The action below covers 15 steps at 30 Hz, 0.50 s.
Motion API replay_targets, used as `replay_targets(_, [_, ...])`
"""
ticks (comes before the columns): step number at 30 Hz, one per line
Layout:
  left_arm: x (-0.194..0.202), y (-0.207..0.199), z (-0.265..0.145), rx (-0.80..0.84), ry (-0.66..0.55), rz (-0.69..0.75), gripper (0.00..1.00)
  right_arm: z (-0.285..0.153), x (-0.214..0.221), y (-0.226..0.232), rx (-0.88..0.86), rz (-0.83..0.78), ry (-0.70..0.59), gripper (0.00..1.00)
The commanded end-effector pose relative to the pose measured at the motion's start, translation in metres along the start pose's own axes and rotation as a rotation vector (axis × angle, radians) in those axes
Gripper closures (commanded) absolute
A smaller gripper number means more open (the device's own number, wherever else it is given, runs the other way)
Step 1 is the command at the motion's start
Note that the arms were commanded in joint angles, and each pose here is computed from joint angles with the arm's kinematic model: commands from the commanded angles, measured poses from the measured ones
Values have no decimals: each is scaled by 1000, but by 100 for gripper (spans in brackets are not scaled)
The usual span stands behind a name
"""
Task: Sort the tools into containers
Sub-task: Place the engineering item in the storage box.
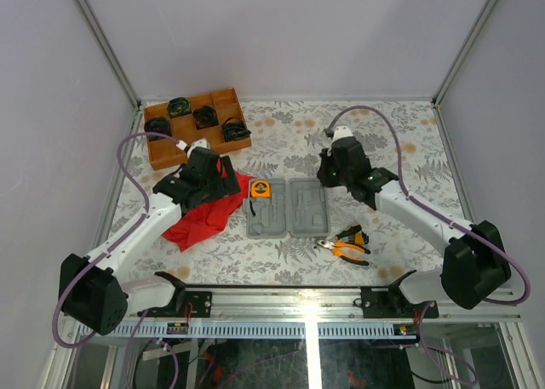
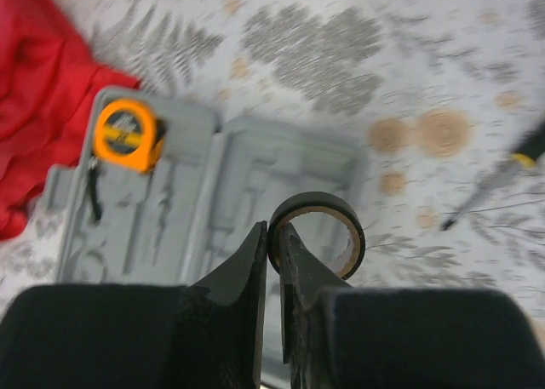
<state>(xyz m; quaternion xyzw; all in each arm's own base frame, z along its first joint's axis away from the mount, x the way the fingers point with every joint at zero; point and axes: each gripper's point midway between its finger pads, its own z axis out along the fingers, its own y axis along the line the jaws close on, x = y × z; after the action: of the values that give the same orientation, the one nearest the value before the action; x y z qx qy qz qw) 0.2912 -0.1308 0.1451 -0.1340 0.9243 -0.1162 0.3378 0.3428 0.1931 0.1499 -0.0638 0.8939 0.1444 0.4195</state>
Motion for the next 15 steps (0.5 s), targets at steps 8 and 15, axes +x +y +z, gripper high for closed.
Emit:
replay_targets(8, [53,5,12,30,38,-121,5,-19,63,134,-325,-93,62,100])
replay_targets(15, [90,-17,23,209,115,-104,8,-26,89,134,-239,-27,40,100])
